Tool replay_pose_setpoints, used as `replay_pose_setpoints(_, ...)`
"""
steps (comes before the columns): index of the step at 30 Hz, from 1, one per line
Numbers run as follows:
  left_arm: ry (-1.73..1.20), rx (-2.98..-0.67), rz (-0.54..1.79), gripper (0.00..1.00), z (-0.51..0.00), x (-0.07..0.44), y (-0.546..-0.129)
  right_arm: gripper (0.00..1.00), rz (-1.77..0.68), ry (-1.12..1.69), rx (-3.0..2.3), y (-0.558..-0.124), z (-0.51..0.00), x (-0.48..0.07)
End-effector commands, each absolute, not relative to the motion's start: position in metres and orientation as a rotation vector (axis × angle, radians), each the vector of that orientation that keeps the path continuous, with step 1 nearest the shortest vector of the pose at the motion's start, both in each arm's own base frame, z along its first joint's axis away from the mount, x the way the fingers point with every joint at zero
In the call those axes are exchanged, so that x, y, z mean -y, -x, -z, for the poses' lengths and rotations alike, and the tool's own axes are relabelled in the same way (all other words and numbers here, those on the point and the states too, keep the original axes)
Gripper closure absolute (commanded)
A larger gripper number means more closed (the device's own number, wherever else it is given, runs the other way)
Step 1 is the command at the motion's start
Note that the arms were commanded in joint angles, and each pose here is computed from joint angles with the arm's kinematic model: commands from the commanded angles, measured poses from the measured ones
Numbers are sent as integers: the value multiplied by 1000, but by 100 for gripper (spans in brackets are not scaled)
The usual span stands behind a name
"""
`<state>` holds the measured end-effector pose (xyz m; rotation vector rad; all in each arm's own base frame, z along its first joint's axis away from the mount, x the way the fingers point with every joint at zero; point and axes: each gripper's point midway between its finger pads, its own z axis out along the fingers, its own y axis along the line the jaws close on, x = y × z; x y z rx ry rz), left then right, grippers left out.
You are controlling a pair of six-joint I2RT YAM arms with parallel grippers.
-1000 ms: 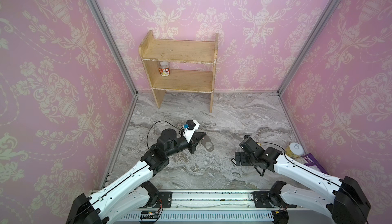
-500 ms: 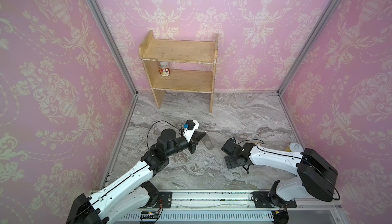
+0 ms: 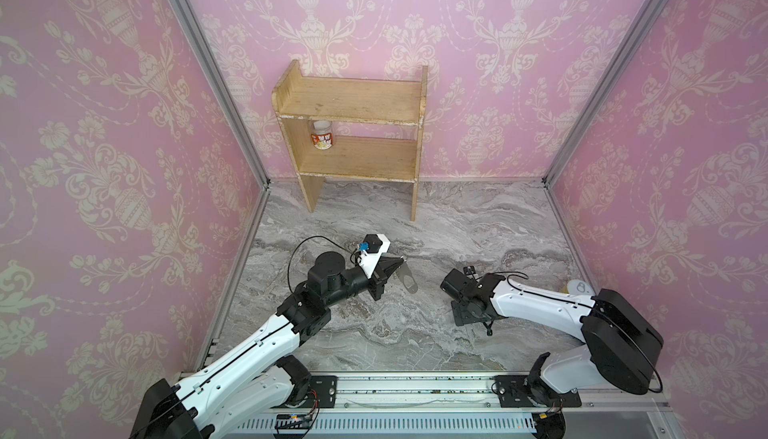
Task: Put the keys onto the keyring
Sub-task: 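Lower the right gripper over the black-tagged key and close on it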
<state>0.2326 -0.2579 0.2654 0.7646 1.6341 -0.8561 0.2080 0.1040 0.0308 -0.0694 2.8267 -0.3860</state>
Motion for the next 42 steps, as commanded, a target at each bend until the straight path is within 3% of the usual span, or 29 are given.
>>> replay_pose_setpoints(1,-745,-1576,860,100,-286,257,-236,0,399,17,-2774,-212,-39,-89)
replay_pose_setpoints(7,-748,-1572,859,100,-288,257,-235,5,21,56,-2692,-216,-54,-118)
replay_pose_setpoints(15,-743,-1573,873,100,-286,256,-233,29,-270,78,-2677,-205,-49,-133)
replay_pose_setpoints(26,-733,-1561,882,100,-291,255,-231,44,-247,268,-2695,-221,-37,-152)
replay_pose_setpoints(33,-730,-1564,877,100,-293,253,-231,54,-97,380,-2701,-225,-41,-154)
replay_pose_setpoints(42,-733,-1565,882,100,-292,255,-232,57,-41,377,-2743,-229,-32,-157)
